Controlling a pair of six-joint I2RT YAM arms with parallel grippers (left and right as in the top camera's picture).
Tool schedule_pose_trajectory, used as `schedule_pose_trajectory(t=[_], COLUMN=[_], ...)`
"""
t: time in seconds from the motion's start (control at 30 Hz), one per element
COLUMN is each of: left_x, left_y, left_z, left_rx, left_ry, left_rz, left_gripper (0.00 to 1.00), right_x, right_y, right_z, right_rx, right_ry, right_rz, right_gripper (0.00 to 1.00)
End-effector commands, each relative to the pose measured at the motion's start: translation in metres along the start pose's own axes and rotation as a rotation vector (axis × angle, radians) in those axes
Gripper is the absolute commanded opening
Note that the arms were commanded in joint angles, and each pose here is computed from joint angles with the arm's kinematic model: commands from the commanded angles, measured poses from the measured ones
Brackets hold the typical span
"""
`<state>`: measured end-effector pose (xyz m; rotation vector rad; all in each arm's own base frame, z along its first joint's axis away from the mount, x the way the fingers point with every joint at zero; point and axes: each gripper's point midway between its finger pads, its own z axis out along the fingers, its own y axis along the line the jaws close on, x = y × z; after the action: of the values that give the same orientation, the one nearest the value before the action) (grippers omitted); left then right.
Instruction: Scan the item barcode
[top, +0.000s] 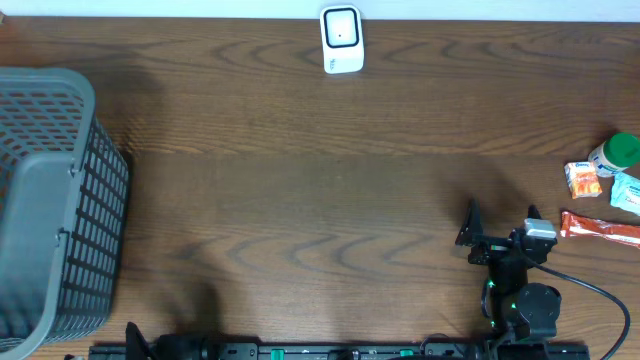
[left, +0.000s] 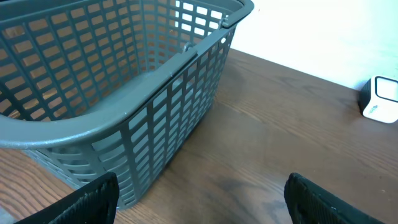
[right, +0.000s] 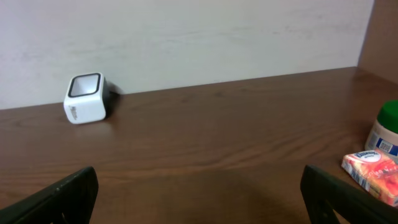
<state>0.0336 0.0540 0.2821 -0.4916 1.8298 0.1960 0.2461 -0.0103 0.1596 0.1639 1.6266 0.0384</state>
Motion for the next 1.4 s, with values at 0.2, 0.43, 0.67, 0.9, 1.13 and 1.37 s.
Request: schedule_pose_trajectory(t=[0.2, 0.43, 0.67, 0.9, 1.13, 1.37], left_x=[0.000, 0.000, -0.003, -0.015, 0.007, 0.051], left_y=[0.000, 0.000, 0.010, -0.022, -0.086, -0.099], left_z=[0.000, 0.000, 0.000, 0.040, 0.139, 0.192], left_rx=[0.002, 0.002, -0.057, 0.051, 0.264, 0.282], left_ry=[-0.002, -0.002, -0.015, -0.066, -0.138, -0.170], left_rz=[0.000, 0.000, 0.033, 0.012, 0.006, 0.013], left_gripper=[0.85, 0.85, 0.85, 0.85, 0.85, 0.85], right_x=[0.000, 0.000, 0.000, 0.000, 0.000, 0.000], right_y=[-0.002, -0.002, -0.002, -0.002, -0.002, -0.002], right_z=[0.000, 0.000, 0.000, 0.000, 0.000, 0.000], right_rx=[0.012, 0.012, 0.012, 0.012, 0.012, 0.012], right_ry=[-0.003, -0.002, -0.003, -0.003, -0.003, -0.002], right_rz=[-0.025, -0.025, -0.025, -0.025, -0.025, -0.025], right_gripper=[0.99, 0.99, 0.99, 0.99, 0.99, 0.99])
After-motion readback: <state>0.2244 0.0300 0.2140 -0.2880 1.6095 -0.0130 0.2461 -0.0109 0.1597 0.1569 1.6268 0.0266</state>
